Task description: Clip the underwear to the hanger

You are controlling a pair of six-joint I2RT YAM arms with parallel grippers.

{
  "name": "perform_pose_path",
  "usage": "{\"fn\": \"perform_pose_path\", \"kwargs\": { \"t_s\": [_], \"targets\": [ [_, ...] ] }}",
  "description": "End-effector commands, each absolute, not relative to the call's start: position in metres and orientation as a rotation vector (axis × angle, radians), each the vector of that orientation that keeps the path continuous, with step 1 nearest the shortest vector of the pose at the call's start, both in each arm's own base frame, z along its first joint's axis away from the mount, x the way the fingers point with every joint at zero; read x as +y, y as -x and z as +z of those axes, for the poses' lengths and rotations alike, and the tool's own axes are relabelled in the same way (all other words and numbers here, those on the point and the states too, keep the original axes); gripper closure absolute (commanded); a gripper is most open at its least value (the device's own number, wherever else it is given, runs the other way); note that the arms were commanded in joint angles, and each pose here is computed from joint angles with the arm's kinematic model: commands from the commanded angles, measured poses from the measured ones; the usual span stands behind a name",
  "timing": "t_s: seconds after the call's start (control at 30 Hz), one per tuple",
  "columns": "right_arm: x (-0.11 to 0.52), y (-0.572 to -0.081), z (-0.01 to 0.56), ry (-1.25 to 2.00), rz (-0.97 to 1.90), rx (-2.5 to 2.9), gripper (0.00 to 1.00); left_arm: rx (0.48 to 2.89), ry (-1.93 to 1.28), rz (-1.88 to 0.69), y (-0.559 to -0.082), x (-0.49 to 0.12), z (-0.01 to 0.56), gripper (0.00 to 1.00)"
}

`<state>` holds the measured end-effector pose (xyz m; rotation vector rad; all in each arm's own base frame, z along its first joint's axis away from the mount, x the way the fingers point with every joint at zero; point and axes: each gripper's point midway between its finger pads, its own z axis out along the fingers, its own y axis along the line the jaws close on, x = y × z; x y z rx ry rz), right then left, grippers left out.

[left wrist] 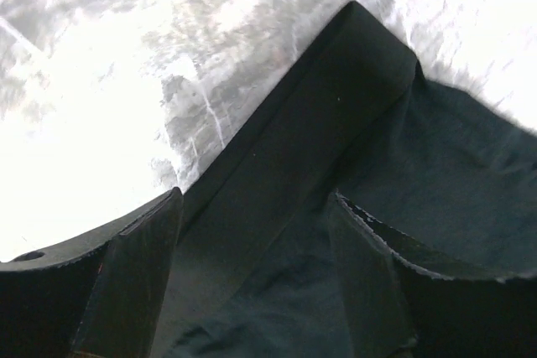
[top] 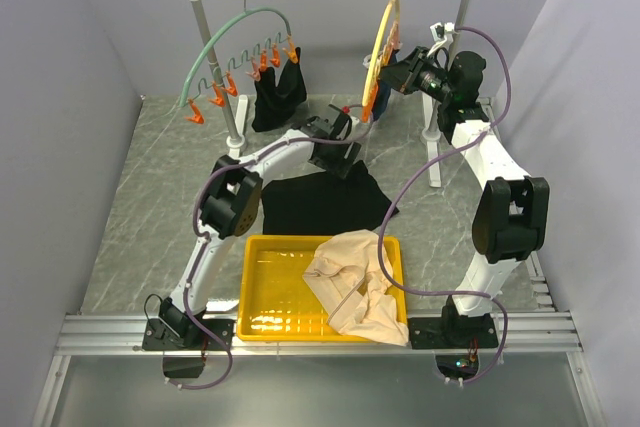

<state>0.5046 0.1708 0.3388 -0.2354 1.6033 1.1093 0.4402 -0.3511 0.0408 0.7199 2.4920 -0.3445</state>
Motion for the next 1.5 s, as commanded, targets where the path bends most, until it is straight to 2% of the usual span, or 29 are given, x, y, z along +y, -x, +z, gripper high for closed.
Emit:
{"fn": "perform_pose_path", "kwargs": {
  "t_s": [0.0, 0.1, 0.3, 0.67, 0.87, 1.0, 1.1, 1.17, 1.2, 1.27, 1.47],
  "targets": [
    [0.169, -0.490, 0.364, 0.284, 1.092, 1.549, 1.00, 2.535, -0.496, -0.419, -0.438, -0.355, 0.074, 0.23],
    [0.169, -0.489, 0.363, 0.285, 1.091, 1.548, 1.00, 2.550, -0.374, -0.424, -0.436, -0.357, 0.085, 0.22],
    [0.169, -0.486, 0.361, 0.281, 1.098, 1.548, 1.00, 2.620, -0.212, -0.320, -0.425, -0.360, 0.072, 0.22],
    [0.167, -0.487, 0.361, 0.283, 1.085, 1.549, 1.00, 2.743, -0.157, -0.168, -0.413, -0.344, 0.006, 0.19],
    [0.167, -0.487, 0.358, 0.272, 1.083, 1.554, 1.00, 2.825, -0.164, -0.105, -0.410, -0.317, -0.028, 0.33],
    [0.166, -0.489, 0.360, 0.269, 1.082, 1.553, 1.00, 2.878, -0.159, -0.073, -0.408, -0.297, -0.047, 0.51],
    [0.166, -0.491, 0.359, 0.264, 1.084, 1.554, 1.00, 2.885, -0.183, -0.074, -0.407, -0.295, -0.050, 0.60],
    [0.166, -0.492, 0.359, 0.262, 1.084, 1.555, 1.00, 2.886, -0.195, -0.076, -0.408, -0.295, -0.051, 0.63],
    [0.166, -0.492, 0.359, 0.262, 1.084, 1.555, 1.00, 2.886, -0.206, -0.077, -0.407, -0.296, -0.052, 0.69],
    [0.166, -0.493, 0.358, 0.262, 1.082, 1.559, 1.00, 2.876, -0.256, -0.076, -0.409, -0.296, -0.052, 0.75],
    [0.166, -0.491, 0.358, 0.269, 1.077, 1.558, 1.00, 2.813, -0.645, -0.039, -0.398, -0.294, -0.057, 0.79]
  ]
}}
